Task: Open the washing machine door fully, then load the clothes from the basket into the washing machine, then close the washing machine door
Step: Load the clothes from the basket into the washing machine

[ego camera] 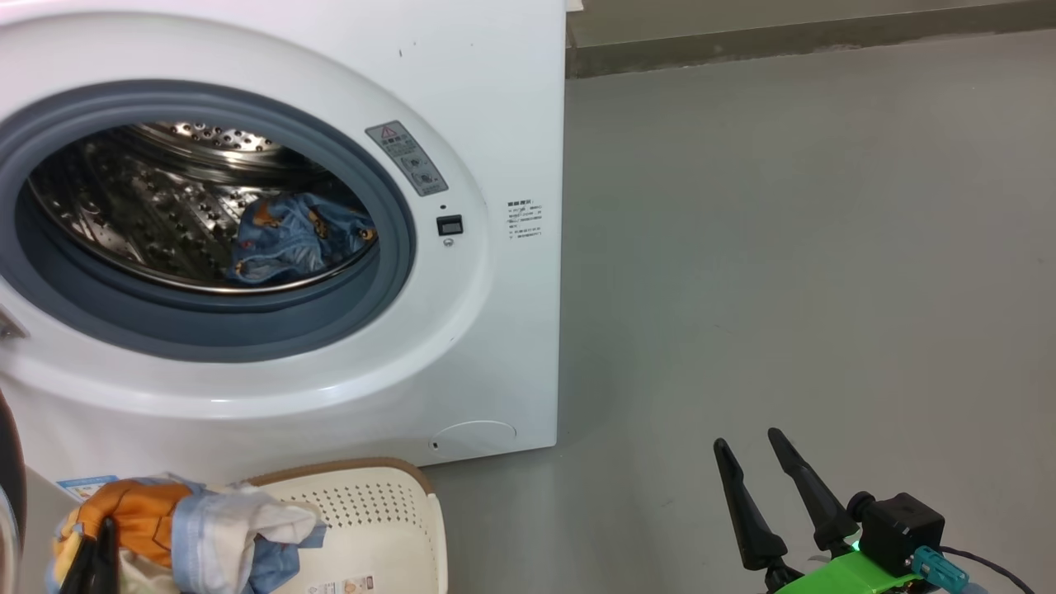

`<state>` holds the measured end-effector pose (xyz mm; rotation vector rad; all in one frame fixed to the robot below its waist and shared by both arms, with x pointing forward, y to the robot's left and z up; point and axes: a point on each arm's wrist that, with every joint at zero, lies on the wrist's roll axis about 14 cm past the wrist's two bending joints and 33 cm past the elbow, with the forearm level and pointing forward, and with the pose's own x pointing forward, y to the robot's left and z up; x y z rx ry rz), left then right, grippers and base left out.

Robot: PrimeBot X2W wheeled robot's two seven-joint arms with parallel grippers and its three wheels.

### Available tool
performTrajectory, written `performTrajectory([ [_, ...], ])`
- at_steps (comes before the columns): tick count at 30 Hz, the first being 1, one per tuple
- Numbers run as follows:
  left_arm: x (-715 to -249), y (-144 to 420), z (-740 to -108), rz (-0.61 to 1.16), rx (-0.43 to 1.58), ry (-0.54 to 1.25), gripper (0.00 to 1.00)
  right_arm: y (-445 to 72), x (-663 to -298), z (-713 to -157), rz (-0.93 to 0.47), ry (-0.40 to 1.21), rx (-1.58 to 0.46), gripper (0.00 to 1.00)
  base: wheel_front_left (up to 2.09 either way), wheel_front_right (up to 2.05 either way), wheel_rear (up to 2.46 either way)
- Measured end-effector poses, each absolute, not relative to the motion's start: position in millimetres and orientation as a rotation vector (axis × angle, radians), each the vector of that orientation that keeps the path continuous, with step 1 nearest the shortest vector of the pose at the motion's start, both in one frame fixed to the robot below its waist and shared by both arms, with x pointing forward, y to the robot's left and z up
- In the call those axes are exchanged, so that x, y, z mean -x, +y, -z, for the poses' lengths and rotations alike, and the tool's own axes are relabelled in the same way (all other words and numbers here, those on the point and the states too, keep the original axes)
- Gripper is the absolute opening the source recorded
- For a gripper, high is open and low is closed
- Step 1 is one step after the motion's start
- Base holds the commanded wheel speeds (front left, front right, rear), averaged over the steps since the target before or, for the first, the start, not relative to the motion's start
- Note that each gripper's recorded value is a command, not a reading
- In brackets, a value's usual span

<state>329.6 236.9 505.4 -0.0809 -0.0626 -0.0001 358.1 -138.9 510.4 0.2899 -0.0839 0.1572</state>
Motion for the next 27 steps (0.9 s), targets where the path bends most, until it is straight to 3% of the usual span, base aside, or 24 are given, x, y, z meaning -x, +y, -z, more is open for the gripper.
performTrajectory([
  [14, -337, 230, -498, 0.009, 0.126, -0.041, 0.00, -134, -363, -500, -0.165, -0.049, -0.299, 1.00, 0.00, 0.00, 0.00],
  [27, -416, 212, -546, 0.117, 0.168, -0.195, 0.00, -135, -372, -480, -0.151, 0.009, -0.312, 1.00, 0.00, 0.00, 0.00],
])
